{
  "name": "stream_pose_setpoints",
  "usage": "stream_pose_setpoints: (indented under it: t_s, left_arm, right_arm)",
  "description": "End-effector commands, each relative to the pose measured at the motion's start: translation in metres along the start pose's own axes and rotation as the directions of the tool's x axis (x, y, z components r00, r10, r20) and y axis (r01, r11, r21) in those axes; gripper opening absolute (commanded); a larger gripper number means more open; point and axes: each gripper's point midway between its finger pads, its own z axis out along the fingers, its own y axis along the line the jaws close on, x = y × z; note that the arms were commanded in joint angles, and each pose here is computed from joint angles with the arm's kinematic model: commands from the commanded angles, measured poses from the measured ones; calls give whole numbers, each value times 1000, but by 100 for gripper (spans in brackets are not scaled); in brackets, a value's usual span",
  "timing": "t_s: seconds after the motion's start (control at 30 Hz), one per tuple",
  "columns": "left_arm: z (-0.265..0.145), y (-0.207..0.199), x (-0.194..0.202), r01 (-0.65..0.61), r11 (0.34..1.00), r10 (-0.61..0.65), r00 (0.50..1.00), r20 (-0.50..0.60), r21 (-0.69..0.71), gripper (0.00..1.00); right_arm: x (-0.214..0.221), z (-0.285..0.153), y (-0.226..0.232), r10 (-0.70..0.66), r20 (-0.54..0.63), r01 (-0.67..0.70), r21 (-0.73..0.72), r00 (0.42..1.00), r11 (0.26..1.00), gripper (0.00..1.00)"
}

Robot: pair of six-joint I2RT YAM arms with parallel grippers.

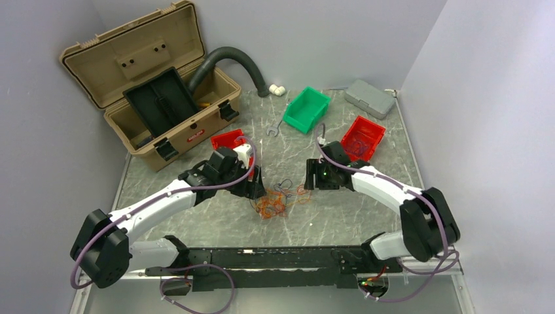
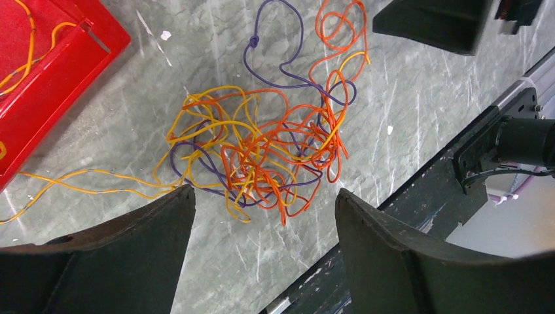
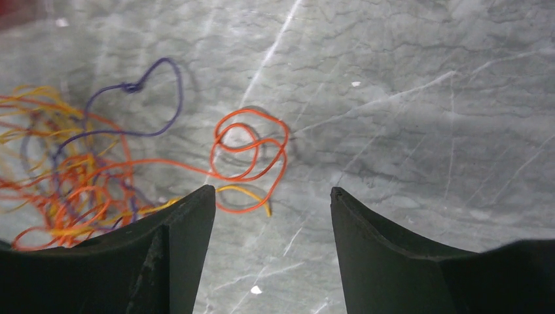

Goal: Untangle the cables

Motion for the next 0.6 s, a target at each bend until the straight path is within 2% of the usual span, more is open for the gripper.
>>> stream_pose_setpoints:
  t_s: [0.0, 0.1, 0.3, 0.47, 0.5, 0.57]
  left_arm:
    - [-6, -3, -18, 0, 1000, 1, 996, 90, -13, 81]
    - [-16, 0, -25, -2, 999, 8, 992, 125, -47, 80]
    - [-37, 5, -35, 1, 995, 19, 980, 198, -100, 82]
    - [-47, 7, -39, 2, 993, 27, 973, 230, -121, 85]
    - [-48, 9, -38, 3, 992, 27, 973, 227, -129, 85]
    - [-50, 10, -36, 2, 991, 28, 974, 224, -134, 85]
  right_arm:
    - [-17, 8, -2, -18, 48, 11, 152, 999, 988, 67]
    - [-17, 11, -2, -47, 42, 36, 232, 998, 972, 68]
    - [-7, 26, 11, -61, 20, 55, 236, 998, 970, 68]
    - [7, 45, 16, -99, -32, 104, 286, 995, 953, 64]
    - [8, 47, 17, -107, -40, 114, 295, 993, 949, 60]
    - [8, 47, 20, -119, -41, 126, 293, 992, 948, 36]
